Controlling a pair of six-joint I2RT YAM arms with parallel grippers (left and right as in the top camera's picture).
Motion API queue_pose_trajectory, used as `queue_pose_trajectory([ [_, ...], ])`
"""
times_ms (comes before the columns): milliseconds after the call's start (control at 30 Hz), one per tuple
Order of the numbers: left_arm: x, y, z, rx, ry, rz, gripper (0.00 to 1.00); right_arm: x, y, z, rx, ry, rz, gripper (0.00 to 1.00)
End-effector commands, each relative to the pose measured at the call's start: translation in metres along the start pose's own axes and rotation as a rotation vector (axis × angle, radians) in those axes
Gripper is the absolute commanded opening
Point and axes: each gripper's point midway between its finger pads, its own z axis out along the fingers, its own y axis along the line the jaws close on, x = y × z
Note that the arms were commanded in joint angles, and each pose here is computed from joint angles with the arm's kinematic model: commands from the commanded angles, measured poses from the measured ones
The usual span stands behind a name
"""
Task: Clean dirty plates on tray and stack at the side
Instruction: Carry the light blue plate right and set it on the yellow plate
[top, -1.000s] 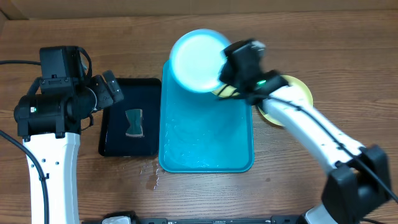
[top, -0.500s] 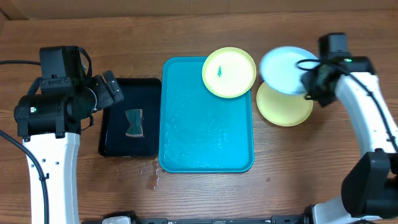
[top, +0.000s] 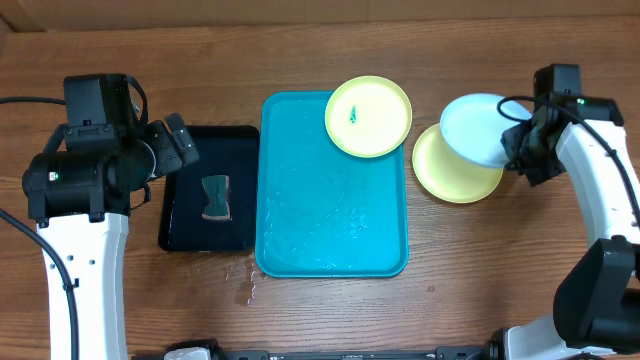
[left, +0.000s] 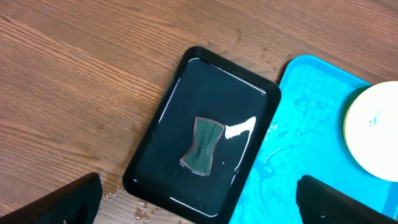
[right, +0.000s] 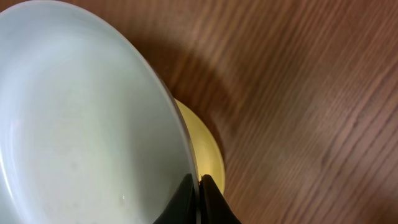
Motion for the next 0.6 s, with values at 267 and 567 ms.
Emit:
queue_pose_trajectory([
  [267, -0.002, 0.003, 0.000, -0.013, -0.007, -0.013, 1.00, 0.034, -0.024, 0.039, 0.031, 0.099, 0.023, 0.04],
  [567, -0.002, 0.003, 0.000, -0.013, -0.007, -0.013, 1.00, 0.052, -0.026, 0.053, 0.007, 0.157, 0.017, 0.04],
])
